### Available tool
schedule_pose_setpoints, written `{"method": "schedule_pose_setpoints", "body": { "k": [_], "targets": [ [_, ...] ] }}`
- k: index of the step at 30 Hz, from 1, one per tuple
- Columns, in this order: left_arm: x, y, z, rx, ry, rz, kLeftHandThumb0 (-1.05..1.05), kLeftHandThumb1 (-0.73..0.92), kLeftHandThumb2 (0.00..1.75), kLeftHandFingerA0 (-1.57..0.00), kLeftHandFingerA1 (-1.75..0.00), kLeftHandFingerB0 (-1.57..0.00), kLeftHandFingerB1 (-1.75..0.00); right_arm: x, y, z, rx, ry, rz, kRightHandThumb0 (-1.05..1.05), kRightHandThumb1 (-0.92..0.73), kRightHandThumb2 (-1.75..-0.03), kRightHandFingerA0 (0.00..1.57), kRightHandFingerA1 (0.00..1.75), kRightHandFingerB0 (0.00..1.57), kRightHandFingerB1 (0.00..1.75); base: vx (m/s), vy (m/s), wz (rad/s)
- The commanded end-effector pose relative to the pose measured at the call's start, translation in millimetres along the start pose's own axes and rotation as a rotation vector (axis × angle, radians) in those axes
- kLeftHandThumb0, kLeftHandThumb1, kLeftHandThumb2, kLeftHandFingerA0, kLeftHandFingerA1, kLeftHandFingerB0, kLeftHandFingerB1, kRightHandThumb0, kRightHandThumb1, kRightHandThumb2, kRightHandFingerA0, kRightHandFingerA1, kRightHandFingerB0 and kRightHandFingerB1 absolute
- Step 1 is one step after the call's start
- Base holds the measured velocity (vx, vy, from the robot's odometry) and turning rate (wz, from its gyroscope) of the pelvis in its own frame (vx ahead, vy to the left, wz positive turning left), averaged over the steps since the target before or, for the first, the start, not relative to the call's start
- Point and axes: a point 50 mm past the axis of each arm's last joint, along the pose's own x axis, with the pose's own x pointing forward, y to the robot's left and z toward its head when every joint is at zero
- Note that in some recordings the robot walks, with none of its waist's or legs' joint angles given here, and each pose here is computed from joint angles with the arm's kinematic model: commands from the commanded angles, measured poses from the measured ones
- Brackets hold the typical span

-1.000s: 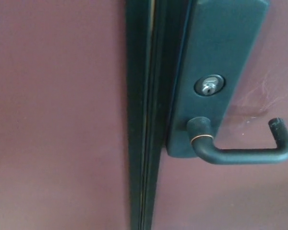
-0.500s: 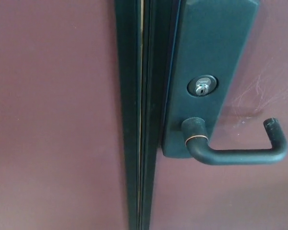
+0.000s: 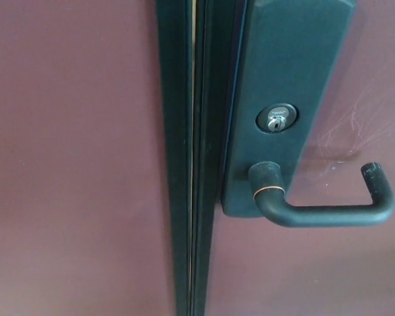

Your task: The robot walks towards the door handle and put its right hand on it and twist the handle

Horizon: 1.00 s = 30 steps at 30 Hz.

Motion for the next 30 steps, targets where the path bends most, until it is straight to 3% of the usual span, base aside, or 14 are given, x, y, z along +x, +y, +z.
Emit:
{"method": "schedule_pose_setpoints", "body": {
  "k": [1,4,10,15,27,30],
  "targets": [
    [-0.8,3.4,-0.5,-0.009,-0.006,0.000,-0.25,0.53,0.56,-0.71,-0.52,-0.56,-0.42,0.7,-5.7,3.0,0.104,-0.026,0.054,-0.01,-0.46,-0.87,0.43,0.63,0.27,0.54,0.00,0.000,0.00],
    [-0.7,7.0,0.8,-0.038,-0.003,0.011,-0.25,0.53,0.56,-0.71,-0.52,-0.56,-0.42,-2.6,-30.8,12.5,0.246,-0.152,0.093,-0.06,-0.45,-0.88,0.33,0.60,0.21,0.52,0.00,0.000,0.00],
    [-0.1,7.9,4.1,-0.026,-0.012,0.012,-0.25,0.53,0.56,-0.70,-0.51,-0.57,-0.42,-20.6,-53.1,20.1,0.299,-0.272,0.070,-0.10,-0.46,-0.89,0.22,0.56,0.19,0.52,0.00,0.000,0.00],
    [0.7,8.1,9.0,-0.022,-0.034,0.010,-0.25,0.53,0.56,-0.70,-0.51,-0.57,-0.42,-68.7,-99.3,40.7,0.243,-0.508,-0.003,-0.17,-0.43,-0.87,0.21,0.55,0.19,0.53,0.00,0.000,0.00],
    [0.2,9.6,10.2,-0.030,-0.051,0.011,-0.23,0.54,0.56,-0.70,-0.52,-0.57,-0.42,-104.2,-130.0,75.5,0.275,-0.676,-0.051,-0.18,-0.41,-0.87,0.24,0.58,0.19,0.53,0.00,0.000,0.00],
    [0.6,8.6,11.1,-0.030,-0.055,0.018,-0.23,0.54,0.56,-0.70,-0.54,-0.58,-0.42,-132.1,-149.6,95.1,0.310,-0.813,-0.072,-0.17,-0.39,-0.87,0.26,0.59,0.19,0.54,0.00,0.000,0.00]
  ]
}}
